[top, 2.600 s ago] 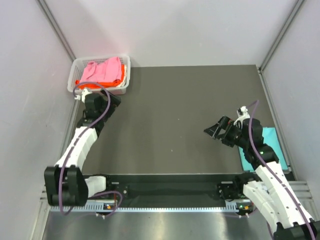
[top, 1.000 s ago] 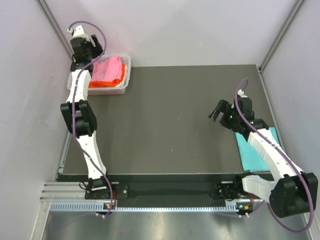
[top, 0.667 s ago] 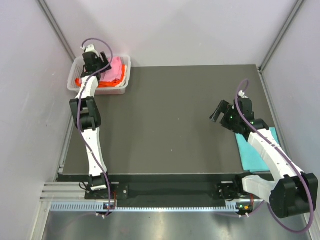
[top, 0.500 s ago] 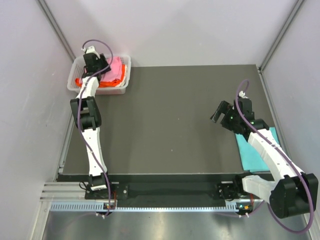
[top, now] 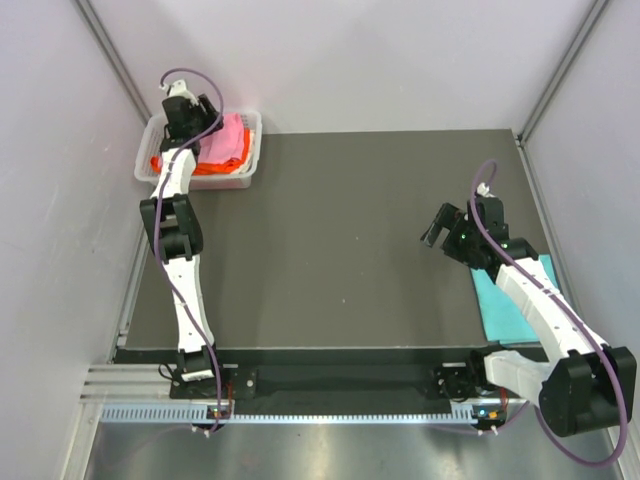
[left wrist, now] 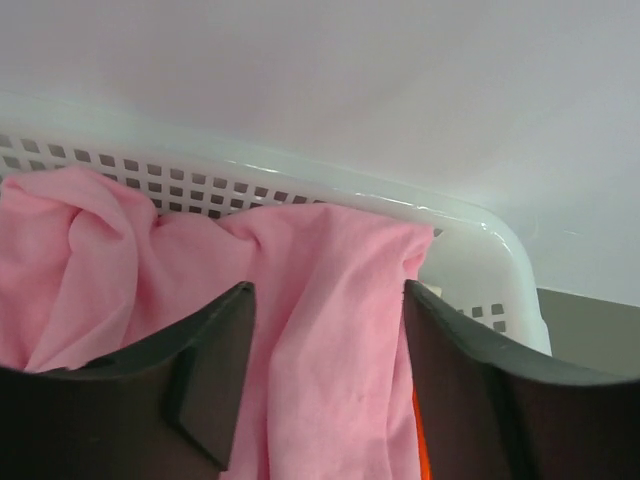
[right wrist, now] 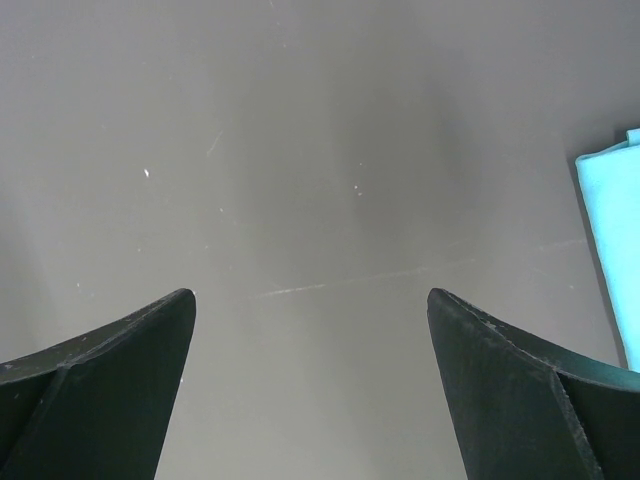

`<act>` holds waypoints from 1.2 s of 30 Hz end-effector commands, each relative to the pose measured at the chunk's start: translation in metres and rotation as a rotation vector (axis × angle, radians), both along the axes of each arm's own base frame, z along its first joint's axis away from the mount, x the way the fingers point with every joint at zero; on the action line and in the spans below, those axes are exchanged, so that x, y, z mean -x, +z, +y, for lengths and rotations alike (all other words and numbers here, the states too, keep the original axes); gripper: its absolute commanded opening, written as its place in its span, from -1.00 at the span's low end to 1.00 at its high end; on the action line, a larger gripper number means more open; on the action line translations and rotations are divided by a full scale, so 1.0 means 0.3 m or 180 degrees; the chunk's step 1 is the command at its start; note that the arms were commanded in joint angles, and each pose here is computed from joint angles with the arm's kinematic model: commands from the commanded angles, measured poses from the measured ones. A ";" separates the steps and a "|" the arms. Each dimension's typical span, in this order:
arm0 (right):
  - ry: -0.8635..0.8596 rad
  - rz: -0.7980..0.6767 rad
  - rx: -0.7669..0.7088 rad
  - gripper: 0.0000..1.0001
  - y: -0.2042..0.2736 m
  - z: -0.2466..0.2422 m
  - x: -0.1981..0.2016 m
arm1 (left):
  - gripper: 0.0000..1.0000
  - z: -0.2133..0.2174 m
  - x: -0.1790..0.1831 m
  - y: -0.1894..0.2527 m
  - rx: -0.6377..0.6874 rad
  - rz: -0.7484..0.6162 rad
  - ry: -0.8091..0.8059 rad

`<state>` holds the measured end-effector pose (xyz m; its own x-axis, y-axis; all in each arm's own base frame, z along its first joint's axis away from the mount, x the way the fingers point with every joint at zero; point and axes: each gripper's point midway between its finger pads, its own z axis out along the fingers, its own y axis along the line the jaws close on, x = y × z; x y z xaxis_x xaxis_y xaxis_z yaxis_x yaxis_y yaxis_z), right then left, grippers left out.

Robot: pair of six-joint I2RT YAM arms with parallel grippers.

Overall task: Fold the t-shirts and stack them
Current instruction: Grab the tshirt from the pile

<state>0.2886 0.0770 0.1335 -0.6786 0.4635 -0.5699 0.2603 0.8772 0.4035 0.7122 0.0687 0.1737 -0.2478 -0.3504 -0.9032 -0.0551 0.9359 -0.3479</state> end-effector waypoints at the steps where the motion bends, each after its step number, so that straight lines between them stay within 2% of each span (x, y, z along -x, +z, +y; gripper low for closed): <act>1: 0.0024 -0.0144 0.0054 0.99 0.055 -0.010 -0.036 | 0.37 -0.018 -0.005 0.081 -0.0024 -0.0197 -0.0111; 5: 0.0059 -0.0058 0.0103 0.99 0.038 -0.014 -0.021 | 0.40 -0.037 -0.005 -0.013 0.0085 -0.0056 -0.0171; 10: 0.0079 -0.0072 0.0126 0.99 0.039 -0.018 -0.015 | 0.35 -0.065 -0.008 -0.088 0.0158 0.0053 -0.0209; 20: 0.0132 0.0026 0.0189 0.99 0.020 -0.017 -0.043 | -0.05 -0.132 -0.045 -0.113 0.0384 -0.0032 -0.0375; 21: 0.0129 0.0021 0.0192 0.99 0.022 -0.017 -0.048 | -0.11 -0.134 -0.047 -0.106 0.0397 -0.0050 -0.0382; 22: 0.0139 0.0025 0.0195 0.99 0.023 -0.016 -0.049 | -0.31 -0.131 -0.047 -0.096 0.0396 -0.0064 -0.0383; 24: 0.0142 0.0038 0.0204 1.00 0.021 -0.017 -0.056 | -0.69 -0.138 -0.051 -0.039 0.0403 -0.0161 -0.0423; 25: 0.0155 0.0037 0.0214 1.00 0.020 -0.015 -0.057 | -1.00 -0.137 -0.052 -0.013 0.0420 -0.0201 -0.0411; 28: 0.0156 0.0027 0.0216 0.99 0.020 -0.016 -0.068 | -1.00 -0.156 -0.040 0.136 0.0465 -0.0419 -0.0405; 31: 0.0223 0.0033 0.0153 0.99 0.016 0.002 -0.071 | -1.00 -0.180 -0.025 0.221 0.0456 -0.0531 -0.0422; 36: 0.0257 0.0027 0.0116 0.99 0.012 0.012 -0.079 | -1.00 -0.271 0.038 0.467 0.0329 -0.0844 -0.0544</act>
